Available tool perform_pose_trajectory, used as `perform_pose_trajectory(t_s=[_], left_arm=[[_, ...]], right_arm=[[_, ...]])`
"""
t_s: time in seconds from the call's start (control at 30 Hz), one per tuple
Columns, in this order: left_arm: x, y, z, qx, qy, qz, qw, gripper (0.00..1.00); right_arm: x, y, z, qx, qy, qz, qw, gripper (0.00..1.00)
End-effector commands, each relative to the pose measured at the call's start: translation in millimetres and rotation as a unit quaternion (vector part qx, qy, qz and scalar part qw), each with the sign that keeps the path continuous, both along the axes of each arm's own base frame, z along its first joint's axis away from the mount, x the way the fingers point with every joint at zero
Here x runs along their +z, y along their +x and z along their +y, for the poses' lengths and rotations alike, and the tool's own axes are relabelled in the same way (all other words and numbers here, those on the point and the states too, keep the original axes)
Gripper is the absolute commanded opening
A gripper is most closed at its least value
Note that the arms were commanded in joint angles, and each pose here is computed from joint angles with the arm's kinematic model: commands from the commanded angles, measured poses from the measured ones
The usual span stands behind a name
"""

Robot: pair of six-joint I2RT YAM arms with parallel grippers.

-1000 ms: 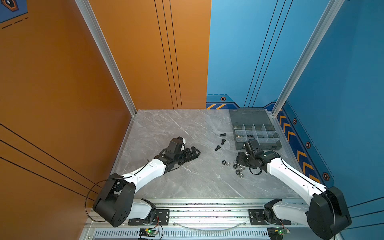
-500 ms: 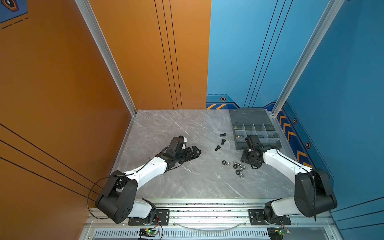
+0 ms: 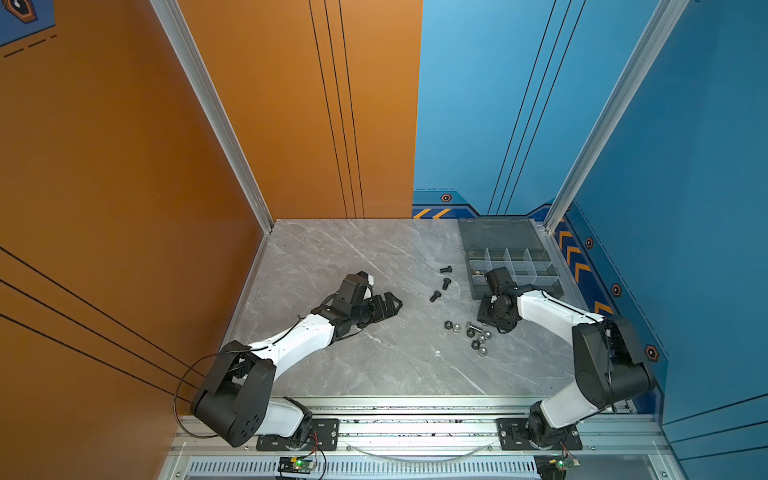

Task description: Sort the screws and nuts into containers

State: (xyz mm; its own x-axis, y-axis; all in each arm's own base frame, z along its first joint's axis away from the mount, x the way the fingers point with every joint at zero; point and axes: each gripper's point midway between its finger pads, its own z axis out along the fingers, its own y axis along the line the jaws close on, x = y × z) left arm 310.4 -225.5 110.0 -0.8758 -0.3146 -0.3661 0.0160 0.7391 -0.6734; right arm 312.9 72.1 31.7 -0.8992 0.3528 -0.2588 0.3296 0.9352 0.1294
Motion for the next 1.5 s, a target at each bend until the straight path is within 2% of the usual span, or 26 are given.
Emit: perform_pose_trajectory(t_s=[0.0, 0.37, 0.83, 0.9, 1.0, 1.07, 1.2, 1.37, 1.47], left_arm=[[2.4, -1.6, -4.9, -0.014, -0.001, -0.002, 1.000, 0.98], [2.9, -2.3, -3.6, -0.013, 0.000, -0.004, 1.000, 0.98], [3.4, -2.9, -3.2, -0.013, 0.000, -0.004, 1.000, 0.98], [3.6, -2.9, -3.2, -0.013, 0.000, -0.004, 1.000, 0.98], [4.5, -3.0, -3.2, -0.013, 0.000, -0.006, 1.000, 0.98], [4.9, -3.1, -3.5, -0.014, -0.001, -0.006, 1.000, 0.98], [6.6, -2.7, -4.0, -0.014, -0.003, -0.008, 1.000, 0.97], [8.4, -2.2, -5.0, -0.014, -0.009, -0.011, 1.000, 0.98], [10.2, -2.0, -6.1, -0.015, -0.012, -0.013, 1.000, 0.98]], right_arm=[[2.7, 10.1, 3.1, 0.010, 0.003, -0.009, 1.000, 0.49], [-4.2, 6.5, 3.7, 0.013, -0.001, -0.001, 1.000, 0.41], [-15.4, 0.3, 7.1, 0.016, 0.000, 0.012, 1.000, 0.36], [-15.4, 1.0, 7.0, 0.017, -0.001, 0.012, 1.000, 0.31], [-12.0, 2.3, 7.0, 0.020, -0.001, 0.009, 1.000, 0.17], [-5.5, 5.0, 6.7, 0.022, 0.000, 0.001, 1.000, 0.09], [18.6, 14.4, 12.8, 0.041, 0.027, -0.026, 0.998, 0.00], [67.5, 30.0, 8.4, 0.063, 0.039, -0.079, 0.994, 0.00], [95.6, 43.4, -6.8, 0.053, 0.041, -0.112, 0.991, 0.00]])
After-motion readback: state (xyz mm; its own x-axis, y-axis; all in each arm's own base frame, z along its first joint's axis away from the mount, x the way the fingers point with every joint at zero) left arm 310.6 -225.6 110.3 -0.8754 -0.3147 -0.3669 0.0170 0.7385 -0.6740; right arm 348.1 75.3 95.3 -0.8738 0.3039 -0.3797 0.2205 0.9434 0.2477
